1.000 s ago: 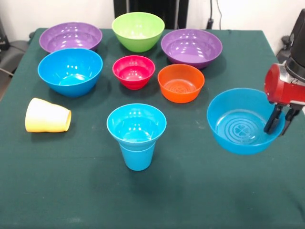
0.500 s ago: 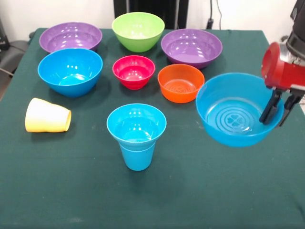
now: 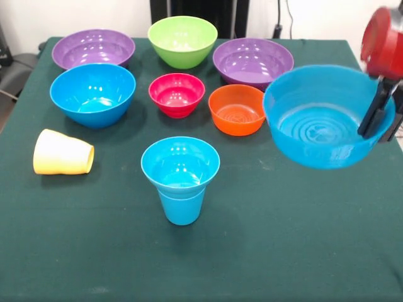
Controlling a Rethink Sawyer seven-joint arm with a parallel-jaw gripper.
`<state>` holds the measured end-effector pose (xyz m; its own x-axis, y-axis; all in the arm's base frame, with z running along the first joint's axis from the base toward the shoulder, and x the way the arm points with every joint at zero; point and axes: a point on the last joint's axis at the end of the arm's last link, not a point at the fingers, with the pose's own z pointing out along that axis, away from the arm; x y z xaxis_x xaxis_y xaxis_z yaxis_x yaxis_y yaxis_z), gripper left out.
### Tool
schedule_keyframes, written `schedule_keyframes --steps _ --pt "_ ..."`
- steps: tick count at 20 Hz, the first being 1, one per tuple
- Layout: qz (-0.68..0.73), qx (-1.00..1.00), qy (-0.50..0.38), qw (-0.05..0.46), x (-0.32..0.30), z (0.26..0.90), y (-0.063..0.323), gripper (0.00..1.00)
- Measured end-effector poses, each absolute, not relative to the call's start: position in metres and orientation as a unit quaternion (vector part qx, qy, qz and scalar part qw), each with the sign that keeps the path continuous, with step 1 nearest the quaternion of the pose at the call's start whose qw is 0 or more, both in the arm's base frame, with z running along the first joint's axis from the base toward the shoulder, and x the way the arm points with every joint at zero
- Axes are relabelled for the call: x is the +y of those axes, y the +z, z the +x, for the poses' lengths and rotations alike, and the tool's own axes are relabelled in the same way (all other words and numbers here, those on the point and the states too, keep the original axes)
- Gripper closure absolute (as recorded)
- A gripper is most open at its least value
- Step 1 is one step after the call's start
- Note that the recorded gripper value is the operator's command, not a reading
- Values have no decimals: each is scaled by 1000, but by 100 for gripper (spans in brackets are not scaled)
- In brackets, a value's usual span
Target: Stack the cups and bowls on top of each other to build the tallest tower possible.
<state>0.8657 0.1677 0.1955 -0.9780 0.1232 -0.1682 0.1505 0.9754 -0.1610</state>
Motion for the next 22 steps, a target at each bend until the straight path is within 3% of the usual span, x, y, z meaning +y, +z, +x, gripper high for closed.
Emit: schedule_keyframes --steps 8,22 --pt "84 987 -103 90 138 863 231 100" --pt "122 980 -116 108 48 855 235 100"
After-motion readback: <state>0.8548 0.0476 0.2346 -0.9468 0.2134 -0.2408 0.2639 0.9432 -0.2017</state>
